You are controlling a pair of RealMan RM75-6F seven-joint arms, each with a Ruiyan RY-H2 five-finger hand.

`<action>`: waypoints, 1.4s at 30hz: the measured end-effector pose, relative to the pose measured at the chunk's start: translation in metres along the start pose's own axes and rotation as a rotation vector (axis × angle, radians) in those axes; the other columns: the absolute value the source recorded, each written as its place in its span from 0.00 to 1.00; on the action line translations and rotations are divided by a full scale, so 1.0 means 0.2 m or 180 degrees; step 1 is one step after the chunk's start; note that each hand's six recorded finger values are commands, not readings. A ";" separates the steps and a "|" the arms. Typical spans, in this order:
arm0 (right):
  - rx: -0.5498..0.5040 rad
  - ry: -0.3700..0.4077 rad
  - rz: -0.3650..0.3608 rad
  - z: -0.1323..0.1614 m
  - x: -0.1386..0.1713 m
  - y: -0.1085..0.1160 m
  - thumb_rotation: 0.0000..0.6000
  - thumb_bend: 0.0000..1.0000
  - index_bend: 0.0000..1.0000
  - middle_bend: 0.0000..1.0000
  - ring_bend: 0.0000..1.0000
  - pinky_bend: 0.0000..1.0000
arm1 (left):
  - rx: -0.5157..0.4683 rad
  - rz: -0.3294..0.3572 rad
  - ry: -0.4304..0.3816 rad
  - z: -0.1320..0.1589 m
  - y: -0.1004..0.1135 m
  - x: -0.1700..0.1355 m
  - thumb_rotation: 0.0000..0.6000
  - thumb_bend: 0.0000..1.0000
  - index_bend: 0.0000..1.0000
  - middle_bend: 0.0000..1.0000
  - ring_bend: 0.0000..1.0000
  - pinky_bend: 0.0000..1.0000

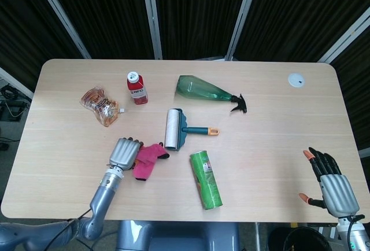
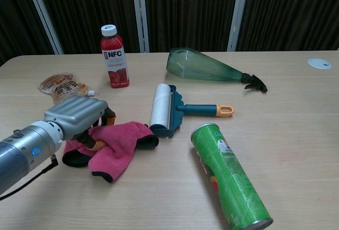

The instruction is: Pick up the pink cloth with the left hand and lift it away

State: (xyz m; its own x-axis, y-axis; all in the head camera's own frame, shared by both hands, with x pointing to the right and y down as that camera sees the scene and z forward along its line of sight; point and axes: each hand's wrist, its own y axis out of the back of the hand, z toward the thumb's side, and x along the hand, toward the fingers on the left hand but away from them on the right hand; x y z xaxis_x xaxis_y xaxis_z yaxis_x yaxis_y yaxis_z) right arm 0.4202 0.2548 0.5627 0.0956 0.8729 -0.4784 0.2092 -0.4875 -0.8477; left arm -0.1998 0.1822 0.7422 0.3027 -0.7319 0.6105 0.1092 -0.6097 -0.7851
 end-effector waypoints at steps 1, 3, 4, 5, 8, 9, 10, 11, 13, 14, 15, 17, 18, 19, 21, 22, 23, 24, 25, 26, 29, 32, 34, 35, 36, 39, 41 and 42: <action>-0.0003 -0.0005 0.0001 0.00 0.00 0.00 1.00 0.00 0.00 0.00 0.00 0.00 | -0.0029 -0.0007 -0.0039 0.04 0.00 0.00 1.00 0.66 0.80 0.50 0.41 0.53; -0.0011 -0.0011 -0.0002 -0.01 0.00 0.00 1.00 0.00 0.00 0.00 0.00 0.00 | -0.0110 -0.0021 -0.0132 0.13 -0.01 -0.01 1.00 0.66 0.80 0.50 0.41 0.53; -0.0015 -0.0012 -0.0004 -0.01 0.00 0.00 1.00 0.00 0.00 0.00 0.00 0.00 | -0.0138 -0.0026 -0.0173 0.17 -0.02 -0.01 1.00 0.66 0.80 0.50 0.41 0.53; -0.0018 -0.0015 -0.0008 -0.01 0.00 0.01 1.00 0.00 0.00 0.00 0.00 0.00 | -0.0156 -0.0027 -0.0220 0.21 -0.02 -0.02 1.00 0.66 0.80 0.50 0.41 0.53; -0.0007 -0.0016 -0.0008 -0.01 0.00 0.01 1.00 0.00 0.00 0.00 0.00 0.00 | -0.0175 -0.0022 -0.0367 0.31 -0.01 -0.03 1.00 0.66 0.80 0.50 0.41 0.53; -0.0008 -0.0016 -0.0008 -0.01 0.00 0.00 1.00 0.00 0.00 0.00 0.00 0.00 | -0.0176 -0.0024 -0.0423 0.34 -0.01 -0.03 1.00 0.66 0.80 0.50 0.41 0.53; -0.0007 -0.0014 -0.0007 -0.01 0.00 0.00 1.00 0.00 0.00 0.00 0.00 0.00 | -0.0165 -0.0023 -0.0455 0.36 -0.01 -0.04 1.00 0.66 0.80 0.50 0.41 0.53; -0.0003 -0.0011 -0.0007 -0.01 0.00 0.00 1.00 0.00 0.00 0.00 0.00 0.00 | -0.0151 -0.0018 -0.0479 0.38 -0.01 -0.04 1.00 0.66 0.80 0.50 0.41 0.53; -0.0004 -0.0010 -0.0006 -0.01 0.00 0.00 1.00 0.00 0.00 0.00 0.00 0.00 | -0.0127 -0.0012 -0.0486 0.38 -0.01 -0.04 1.00 0.66 0.80 0.50 0.41 0.53; -0.0003 -0.0011 -0.0006 -0.01 0.00 0.00 1.00 0.00 0.00 0.00 0.00 0.00 | -0.0111 -0.0009 -0.0477 0.38 -0.01 -0.03 1.00 0.66 0.80 0.50 0.41 0.53; -0.0003 -0.0011 -0.0006 -0.01 0.00 0.00 1.00 0.00 0.00 0.00 0.00 0.00 | -0.0086 -0.0005 -0.0457 0.37 -0.02 -0.02 1.00 0.66 0.80 0.50 0.41 0.53; -0.0003 -0.0013 -0.0005 -0.01 0.00 0.00 1.00 0.00 0.00 0.00 0.00 0.00 | -0.0047 -0.0001 -0.0413 0.35 -0.02 -0.01 1.00 0.66 0.80 0.50 0.41 0.53; 0.0002 -0.0012 -0.0005 -0.01 0.00 0.01 1.00 0.00 0.00 0.00 0.00 0.00 | -0.0031 -0.0001 -0.0378 0.33 -0.02 0.00 1.00 0.66 0.80 0.50 0.41 0.53; 0.0012 -0.0011 -0.0007 -0.01 0.00 0.01 1.00 0.00 0.00 0.00 0.00 0.00 | -0.0027 -0.0004 -0.0348 0.31 -0.02 0.00 1.00 0.66 0.80 0.50 0.41 0.53; 0.0041 -0.0010 -0.0016 -0.01 0.00 0.01 1.00 0.00 0.00 0.00 0.00 0.00 | -0.0018 -0.0017 -0.0274 0.27 -0.03 0.02 1.00 0.66 0.80 0.50 0.41 0.53; 0.0042 -0.0011 -0.0016 -0.01 0.00 0.01 1.00 0.00 0.00 0.00 0.00 0.00 | -0.0004 -0.0017 -0.0240 0.24 -0.03 0.02 1.00 0.66 0.80 0.50 0.41 0.53; 0.0037 -0.0014 -0.0014 -0.01 0.00 0.01 1.00 0.00 0.00 0.00 0.00 0.00 | 0.0014 -0.0016 -0.0204 0.21 -0.02 0.03 1.00 0.66 0.80 0.50 0.41 0.53; 0.0038 -0.0016 -0.0012 -0.01 0.00 0.00 1.00 0.00 0.00 0.00 0.00 0.00 | 0.0038 -0.0017 -0.0152 0.18 -0.02 0.03 1.00 0.66 0.80 0.50 0.41 0.53; 0.0037 -0.0018 -0.0009 -0.01 0.00 0.00 1.00 0.00 0.00 0.00 0.00 0.00 | 0.0055 -0.0020 -0.0108 0.14 -0.02 0.04 1.00 0.66 0.80 0.50 0.41 0.53; 0.0037 -0.0018 -0.0006 -0.01 0.00 0.00 1.00 0.00 0.00 0.00 0.00 0.00 | 0.0072 -0.0021 -0.0065 0.11 -0.02 0.04 1.00 0.66 0.80 0.50 0.41 0.53; 0.0049 -0.0013 -0.0005 -0.01 0.00 0.00 1.00 0.00 0.00 0.00 0.00 0.00 | 0.0160 -0.0002 0.0077 -0.02 0.00 0.04 1.00 0.66 0.80 0.50 0.41 0.53; 0.0051 -0.0018 -0.0004 -0.01 0.00 0.00 1.00 0.00 0.00 0.00 0.00 0.00 | 0.0230 0.0035 0.0206 -0.15 0.03 0.04 1.00 0.66 0.80 0.49 0.41 0.53; 0.0054 -0.0018 -0.0005 -0.01 0.00 0.00 1.00 0.00 0.00 0.00 0.00 0.00 | 0.0243 0.0074 0.0308 -0.25 0.06 0.03 1.00 0.66 0.80 0.49 0.41 0.53; 0.0057 -0.0016 -0.0004 -0.01 0.00 0.00 1.00 0.00 0.00 0.00 0.00 0.00 | 0.0241 0.0094 0.0351 -0.29 0.08 0.02 1.00 0.66 0.79 0.49 0.41 0.53; 0.0061 -0.0013 -0.0003 -0.01 0.00 0.00 1.00 0.00 0.00 0.00 0.00 0.00 | 0.0234 0.0119 0.0394 -0.33 0.09 0.01 1.00 0.66 0.79 0.49 0.41 0.53; 0.0063 -0.0013 0.0003 -0.01 0.00 0.00 1.00 0.00 0.00 0.00 0.00 0.00 | 0.0209 0.0245 0.0521 -0.45 0.18 -0.02 1.00 0.66 0.78 0.48 0.40 0.52; 0.0071 -0.0013 0.0006 -0.01 0.00 0.00 1.00 0.00 0.00 0.00 0.00 0.00 | 0.0169 0.0340 0.0600 -0.53 0.24 -0.04 1.00 0.66 0.77 0.48 0.40 0.52; 0.0072 -0.0013 0.0005 -0.01 0.00 0.00 1.00 0.00 0.00 0.00 0.00 0.00 | 0.0144 0.0383 0.0639 -0.56 0.27 -0.05 1.00 0.66 0.77 0.48 0.40 0.52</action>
State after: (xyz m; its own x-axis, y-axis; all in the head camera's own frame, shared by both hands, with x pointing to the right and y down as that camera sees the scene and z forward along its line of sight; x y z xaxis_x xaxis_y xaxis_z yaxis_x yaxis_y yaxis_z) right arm 0.4216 0.2548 0.5635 0.0920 0.8720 -0.4808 0.1869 -0.4894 -0.8518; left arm -0.3040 0.1233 0.7057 0.1221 -0.8471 0.5172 0.1275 -0.5034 -0.8546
